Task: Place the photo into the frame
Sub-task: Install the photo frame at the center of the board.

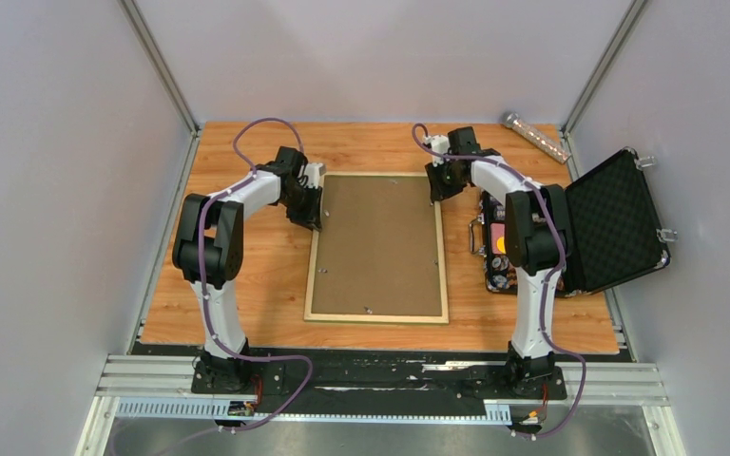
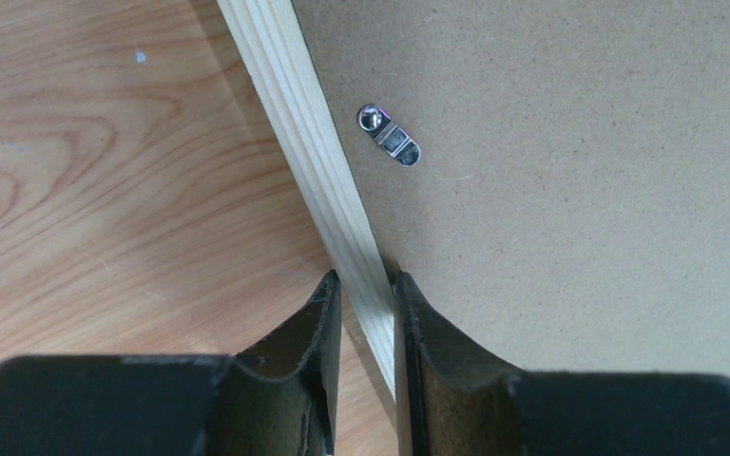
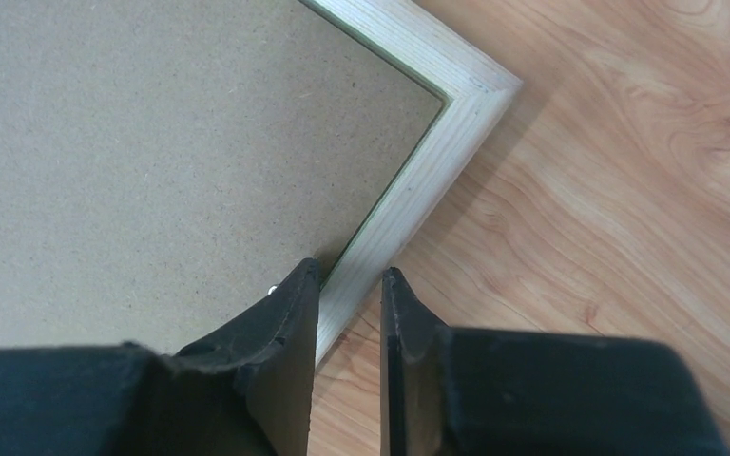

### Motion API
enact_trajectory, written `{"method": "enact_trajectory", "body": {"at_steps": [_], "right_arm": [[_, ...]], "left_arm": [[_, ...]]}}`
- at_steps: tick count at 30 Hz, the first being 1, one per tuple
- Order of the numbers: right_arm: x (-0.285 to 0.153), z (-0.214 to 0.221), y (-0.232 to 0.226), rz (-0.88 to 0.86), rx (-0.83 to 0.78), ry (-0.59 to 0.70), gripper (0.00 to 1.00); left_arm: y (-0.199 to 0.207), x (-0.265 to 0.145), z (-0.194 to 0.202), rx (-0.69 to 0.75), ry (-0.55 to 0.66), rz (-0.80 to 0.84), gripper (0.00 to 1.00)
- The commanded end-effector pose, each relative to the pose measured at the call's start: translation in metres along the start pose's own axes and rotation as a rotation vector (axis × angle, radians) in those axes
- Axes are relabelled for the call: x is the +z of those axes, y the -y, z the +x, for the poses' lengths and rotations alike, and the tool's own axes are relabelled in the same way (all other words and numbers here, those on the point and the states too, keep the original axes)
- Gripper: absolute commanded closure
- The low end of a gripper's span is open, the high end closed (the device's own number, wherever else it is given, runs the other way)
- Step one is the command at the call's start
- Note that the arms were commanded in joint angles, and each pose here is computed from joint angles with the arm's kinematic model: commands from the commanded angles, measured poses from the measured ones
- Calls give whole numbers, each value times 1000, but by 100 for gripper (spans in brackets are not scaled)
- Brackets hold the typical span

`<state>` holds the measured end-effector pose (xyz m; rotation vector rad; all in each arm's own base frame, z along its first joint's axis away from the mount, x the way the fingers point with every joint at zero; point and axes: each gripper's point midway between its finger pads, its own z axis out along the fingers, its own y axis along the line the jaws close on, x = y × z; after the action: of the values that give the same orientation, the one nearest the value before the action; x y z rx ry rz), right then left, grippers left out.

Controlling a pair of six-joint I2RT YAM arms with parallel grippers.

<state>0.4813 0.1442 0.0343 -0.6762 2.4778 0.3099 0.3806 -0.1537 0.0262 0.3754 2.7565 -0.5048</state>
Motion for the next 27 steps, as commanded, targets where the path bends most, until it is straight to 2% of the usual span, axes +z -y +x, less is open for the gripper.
{"method": "enact_trajectory", "body": {"at_steps": [1,10,14,19,27], "right_arm": [[0,44,-24,-175,-176,-183,76],[-1,33,-25,-218,-220,-178,65],[-7,15,-24,-225,-41,-136,54],[-24,-3,-14,-282,222,-55,47],[-40,24,-26,-297,264,-60,46]], "left_arm": [[-9,25,29,26,-104,-17,100],[-9,25,26,26,-100,-18,100],[-9,25,26,25,-98,-18,100],[-9,25,27,19,-97,-20,100],[-9,26,26,10,-91,-24,100]]}}
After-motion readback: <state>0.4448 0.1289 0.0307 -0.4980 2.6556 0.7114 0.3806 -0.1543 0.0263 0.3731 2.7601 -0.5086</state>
